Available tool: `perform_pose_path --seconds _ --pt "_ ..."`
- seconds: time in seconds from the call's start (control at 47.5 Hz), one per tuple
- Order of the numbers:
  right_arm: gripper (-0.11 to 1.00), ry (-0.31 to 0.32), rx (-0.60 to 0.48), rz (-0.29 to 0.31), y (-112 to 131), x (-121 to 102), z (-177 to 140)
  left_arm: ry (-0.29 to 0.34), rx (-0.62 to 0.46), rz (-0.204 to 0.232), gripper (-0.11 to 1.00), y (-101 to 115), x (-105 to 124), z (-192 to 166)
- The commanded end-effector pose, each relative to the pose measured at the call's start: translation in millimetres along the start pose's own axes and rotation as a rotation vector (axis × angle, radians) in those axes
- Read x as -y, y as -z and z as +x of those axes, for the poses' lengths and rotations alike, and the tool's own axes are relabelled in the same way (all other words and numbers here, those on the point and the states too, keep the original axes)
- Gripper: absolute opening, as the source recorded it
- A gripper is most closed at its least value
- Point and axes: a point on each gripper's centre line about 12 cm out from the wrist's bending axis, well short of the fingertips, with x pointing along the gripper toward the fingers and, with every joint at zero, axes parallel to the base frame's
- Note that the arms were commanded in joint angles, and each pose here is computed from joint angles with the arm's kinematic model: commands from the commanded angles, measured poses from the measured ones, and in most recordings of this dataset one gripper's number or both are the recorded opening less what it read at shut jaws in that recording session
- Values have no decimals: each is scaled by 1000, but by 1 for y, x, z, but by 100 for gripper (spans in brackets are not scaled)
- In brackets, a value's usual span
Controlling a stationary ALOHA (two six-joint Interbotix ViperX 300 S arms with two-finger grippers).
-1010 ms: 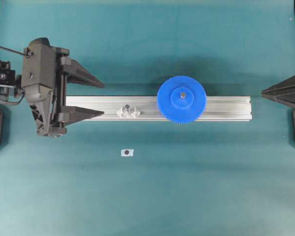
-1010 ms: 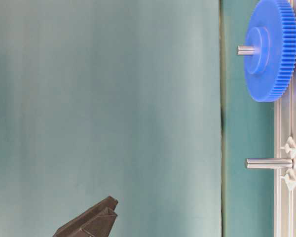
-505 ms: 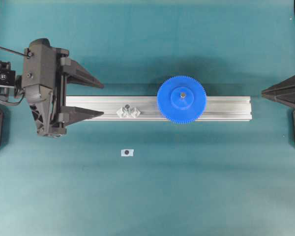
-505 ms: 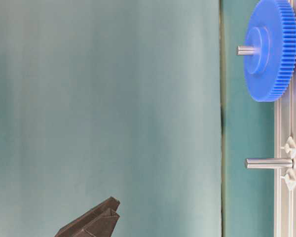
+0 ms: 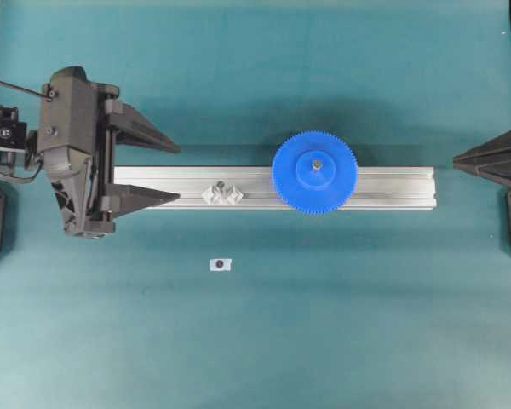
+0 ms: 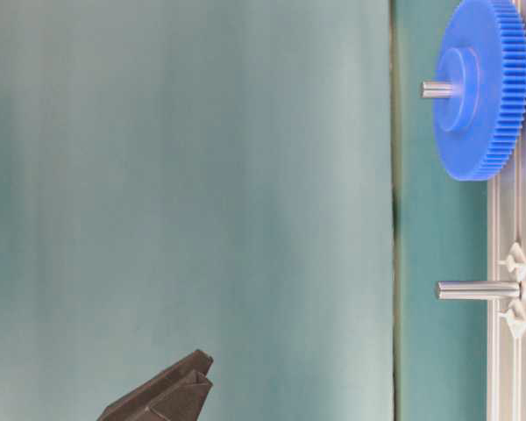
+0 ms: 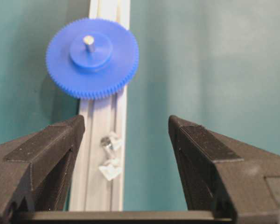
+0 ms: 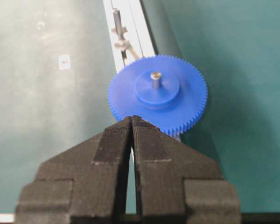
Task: Find the location of the shaft and insert the large gear.
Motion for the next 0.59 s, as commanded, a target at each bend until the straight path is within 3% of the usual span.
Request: perform_pose_path --seconds 0.0,0.568 --pt "7 1 12 8 -4 0 0 2 25 4 72 -7 1 -2" --pt "7 1 6 10 -2 0 1 3 20 4 72 -6 1 -1"
